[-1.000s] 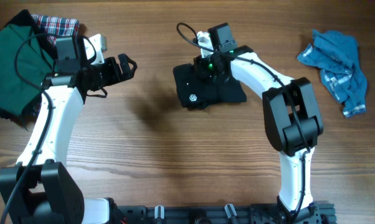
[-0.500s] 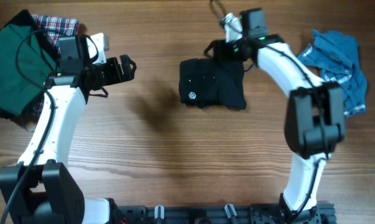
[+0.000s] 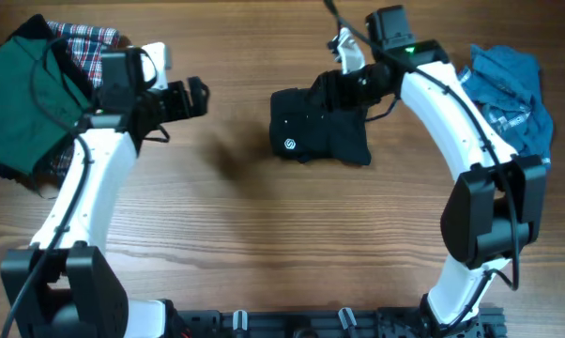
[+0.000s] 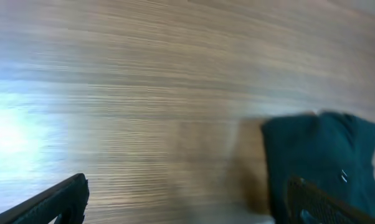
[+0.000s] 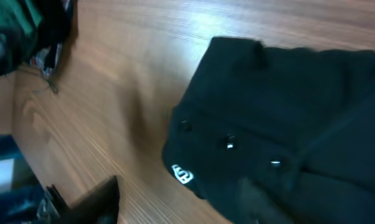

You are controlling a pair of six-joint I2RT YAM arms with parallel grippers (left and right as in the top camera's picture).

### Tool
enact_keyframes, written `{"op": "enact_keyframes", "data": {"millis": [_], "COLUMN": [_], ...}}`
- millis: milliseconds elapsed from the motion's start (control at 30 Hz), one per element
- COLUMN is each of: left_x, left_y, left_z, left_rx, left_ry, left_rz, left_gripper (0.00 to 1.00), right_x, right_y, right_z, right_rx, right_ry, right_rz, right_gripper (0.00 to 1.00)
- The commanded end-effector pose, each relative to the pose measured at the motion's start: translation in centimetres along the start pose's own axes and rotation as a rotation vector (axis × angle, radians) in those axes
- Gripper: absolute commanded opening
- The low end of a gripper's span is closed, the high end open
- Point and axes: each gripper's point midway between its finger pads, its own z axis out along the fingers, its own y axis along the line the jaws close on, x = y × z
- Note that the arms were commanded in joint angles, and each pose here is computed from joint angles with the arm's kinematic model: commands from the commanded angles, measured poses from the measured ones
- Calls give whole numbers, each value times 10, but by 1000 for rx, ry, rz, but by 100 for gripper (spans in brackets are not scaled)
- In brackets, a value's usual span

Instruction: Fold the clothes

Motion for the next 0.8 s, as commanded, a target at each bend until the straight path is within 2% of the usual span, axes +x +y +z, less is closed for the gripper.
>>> {"op": "enact_keyframes", "data": {"millis": [0,33,200,600,767], "left_x": [-17,-16,-6,-3,-3], "left_y": [34,39,52,54,54], "left_z": [-20,-21,-24,-25,-25], "left_rx": [-45,-49,-80,-85,-85], "left_ry": [-61,-57,-16,-6,-6], "left_rz": [-122,-132,-158,-165,-165], "left_gripper": [100,100,100,100,100], "right_x": [5,5,9,35,55], "right_y": [2,-1,-17,-28,-20], "right_z": [13,16,33,81,87], "right_rx": [109,167,356,328,315], "right_ry": [17,14,-3,108,194], "right_rz": [-26,-29,11,66,12], "right_gripper": [10,4,4,4,4]}}
